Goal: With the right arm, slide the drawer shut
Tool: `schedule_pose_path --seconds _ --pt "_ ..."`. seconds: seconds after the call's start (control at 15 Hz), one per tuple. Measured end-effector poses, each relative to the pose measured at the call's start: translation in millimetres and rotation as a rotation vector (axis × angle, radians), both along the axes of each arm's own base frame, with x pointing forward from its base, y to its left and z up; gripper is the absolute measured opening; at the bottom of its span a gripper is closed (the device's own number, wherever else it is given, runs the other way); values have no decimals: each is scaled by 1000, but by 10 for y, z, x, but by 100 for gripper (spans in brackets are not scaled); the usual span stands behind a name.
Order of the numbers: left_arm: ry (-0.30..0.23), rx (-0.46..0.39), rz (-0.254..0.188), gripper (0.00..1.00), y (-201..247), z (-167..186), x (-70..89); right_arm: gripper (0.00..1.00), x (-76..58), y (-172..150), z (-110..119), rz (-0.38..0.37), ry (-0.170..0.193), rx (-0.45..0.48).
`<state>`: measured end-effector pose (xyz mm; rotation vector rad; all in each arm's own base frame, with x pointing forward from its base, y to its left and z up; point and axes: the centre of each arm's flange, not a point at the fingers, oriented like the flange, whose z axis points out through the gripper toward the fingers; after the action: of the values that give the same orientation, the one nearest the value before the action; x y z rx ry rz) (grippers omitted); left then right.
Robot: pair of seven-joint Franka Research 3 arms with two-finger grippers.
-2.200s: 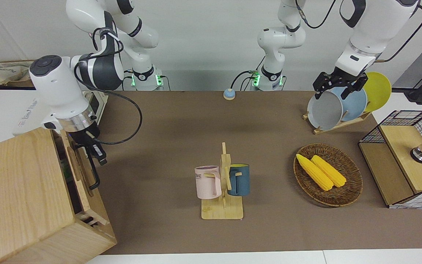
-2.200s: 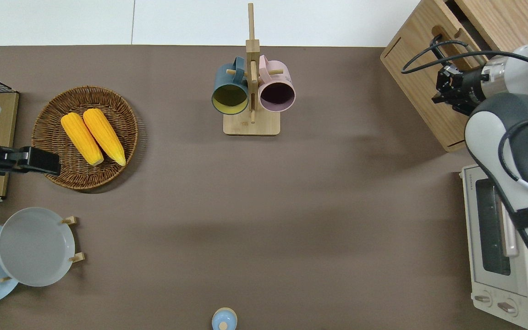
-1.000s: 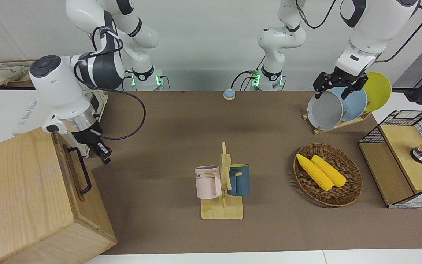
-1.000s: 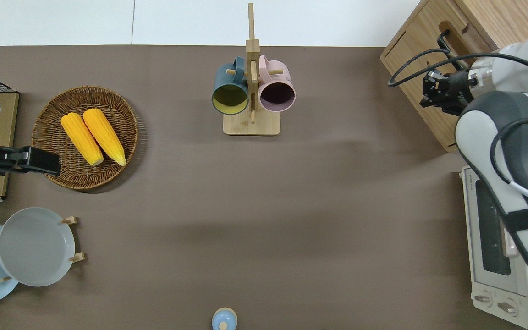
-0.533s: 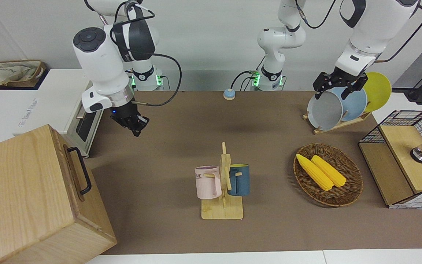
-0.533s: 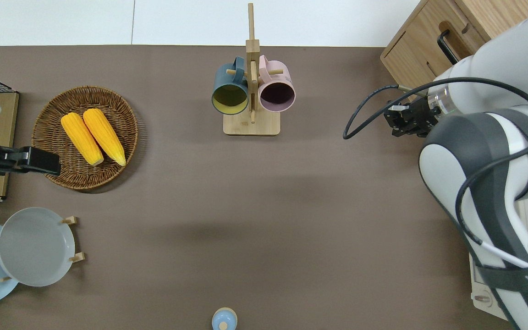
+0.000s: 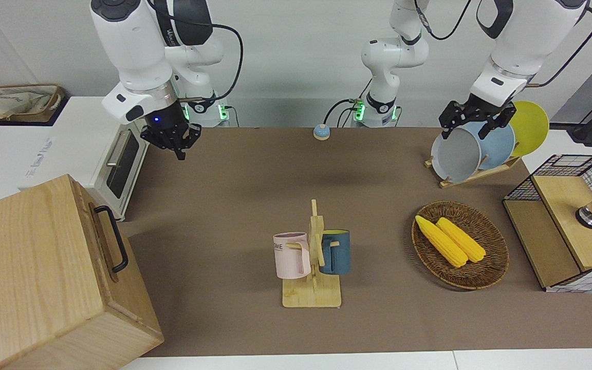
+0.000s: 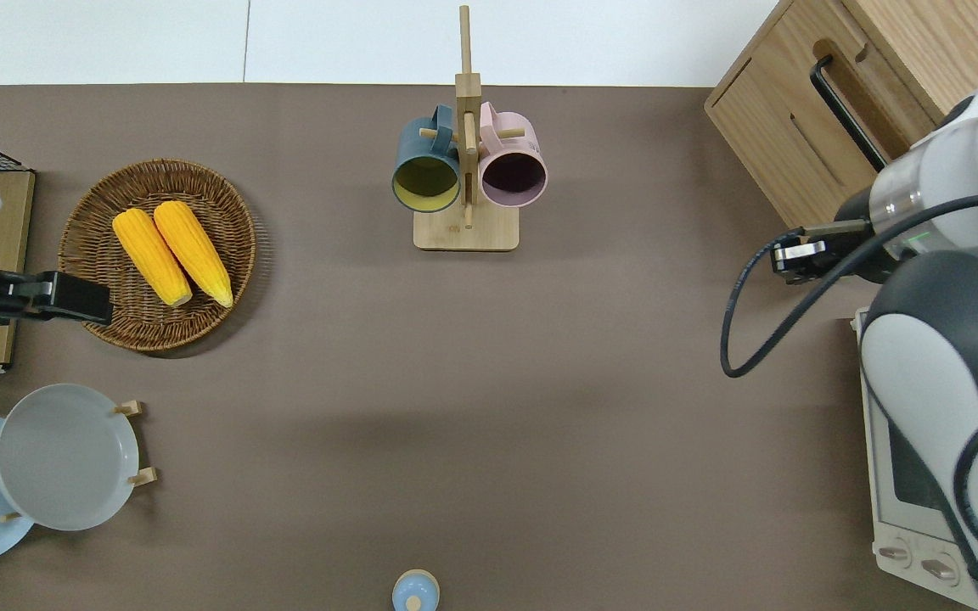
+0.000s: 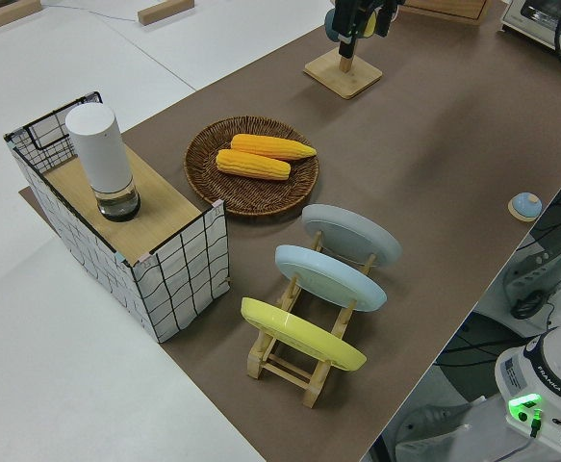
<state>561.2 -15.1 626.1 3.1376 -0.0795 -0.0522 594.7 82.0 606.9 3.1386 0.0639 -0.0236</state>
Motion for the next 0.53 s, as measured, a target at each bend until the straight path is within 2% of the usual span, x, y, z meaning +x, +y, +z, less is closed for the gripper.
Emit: schedule_pose_path --seconds 0.13,0.4,0.53 --pt "0 0 0 100 0 0 0 1 4 -161 7 26 6 -5" --pt "0 0 0 100 0 0 0 4 7 -203 -22 31 13 -6" --pt "0 0 0 100 0 0 0 19 8 -198 -29 32 14 -7"
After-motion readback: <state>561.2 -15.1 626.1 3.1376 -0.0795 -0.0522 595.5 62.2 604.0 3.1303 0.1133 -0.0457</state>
